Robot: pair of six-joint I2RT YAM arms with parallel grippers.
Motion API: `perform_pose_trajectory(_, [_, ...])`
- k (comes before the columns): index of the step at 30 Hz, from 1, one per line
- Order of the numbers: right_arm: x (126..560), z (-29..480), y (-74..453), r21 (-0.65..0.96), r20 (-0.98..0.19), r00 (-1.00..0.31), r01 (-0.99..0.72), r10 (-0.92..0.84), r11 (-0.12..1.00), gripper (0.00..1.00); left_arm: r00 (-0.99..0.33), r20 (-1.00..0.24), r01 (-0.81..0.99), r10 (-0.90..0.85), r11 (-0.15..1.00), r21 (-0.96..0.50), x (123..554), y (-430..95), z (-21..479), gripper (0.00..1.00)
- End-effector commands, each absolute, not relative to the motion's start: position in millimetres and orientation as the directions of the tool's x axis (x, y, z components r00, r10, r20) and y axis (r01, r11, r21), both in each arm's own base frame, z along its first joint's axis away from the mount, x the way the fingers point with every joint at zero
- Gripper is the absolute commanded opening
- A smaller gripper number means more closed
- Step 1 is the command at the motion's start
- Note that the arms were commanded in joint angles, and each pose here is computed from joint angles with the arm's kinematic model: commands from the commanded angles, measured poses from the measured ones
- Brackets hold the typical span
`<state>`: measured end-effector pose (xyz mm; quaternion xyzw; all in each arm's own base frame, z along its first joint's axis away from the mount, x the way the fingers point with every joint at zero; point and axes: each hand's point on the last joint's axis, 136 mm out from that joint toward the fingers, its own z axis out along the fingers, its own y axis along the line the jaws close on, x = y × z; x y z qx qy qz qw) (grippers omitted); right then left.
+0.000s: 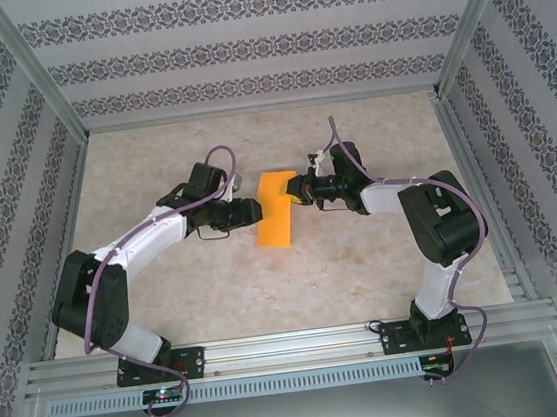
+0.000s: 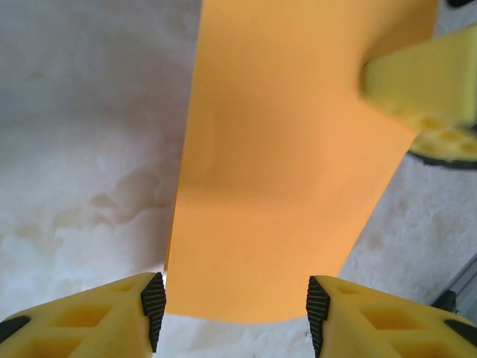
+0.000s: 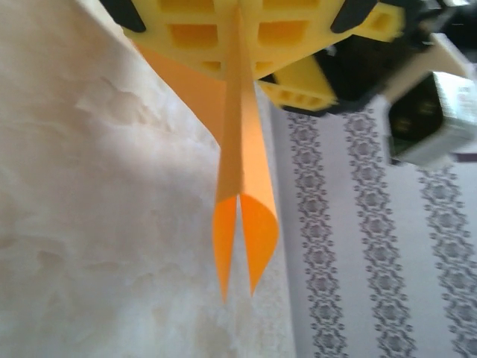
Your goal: Fold a paper plane with a square sheet of paper (pick it up from the middle)
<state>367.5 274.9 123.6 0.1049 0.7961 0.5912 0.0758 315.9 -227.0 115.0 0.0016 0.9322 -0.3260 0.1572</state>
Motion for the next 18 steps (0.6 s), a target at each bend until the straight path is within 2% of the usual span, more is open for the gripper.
perform_pose_trajectory(1, [371.4, 164.9, 278.1, 0.988, 0.002, -0.964, 0.043, 0.266, 0.149, 0.00, -0.938, -0.291, 0.069, -0.191, 0.717, -0.693, 315.6, -231.2, 129.3, 0.56])
perform_pose_trajectory(3, [371.4, 171.5, 279.4, 0.991, -0.009, -0.963, 0.029, 0.271, 0.134, 0.00, -0.933, -0.289, 0.059, -0.216, 0.697, -0.714, 312.0, -229.8, 131.8, 0.61])
perform_pose_trajectory(10, [368.8, 184.5, 280.3, 0.994, -0.012, -0.959, 0.018, 0.282, 0.104, 0.00, -0.931, -0.258, 0.030, -0.257, 0.653, -0.756, 301.2, -225.7, 133.0, 0.62])
perform_pose_trajectory(18, [364.7, 182.4, 280.0, 0.994, -0.013, -0.959, 0.019, 0.284, 0.107, 0.00, -0.923, -0.274, 0.040, -0.270, 0.642, -0.766, 303.0, -221.9, 150.1, 0.51])
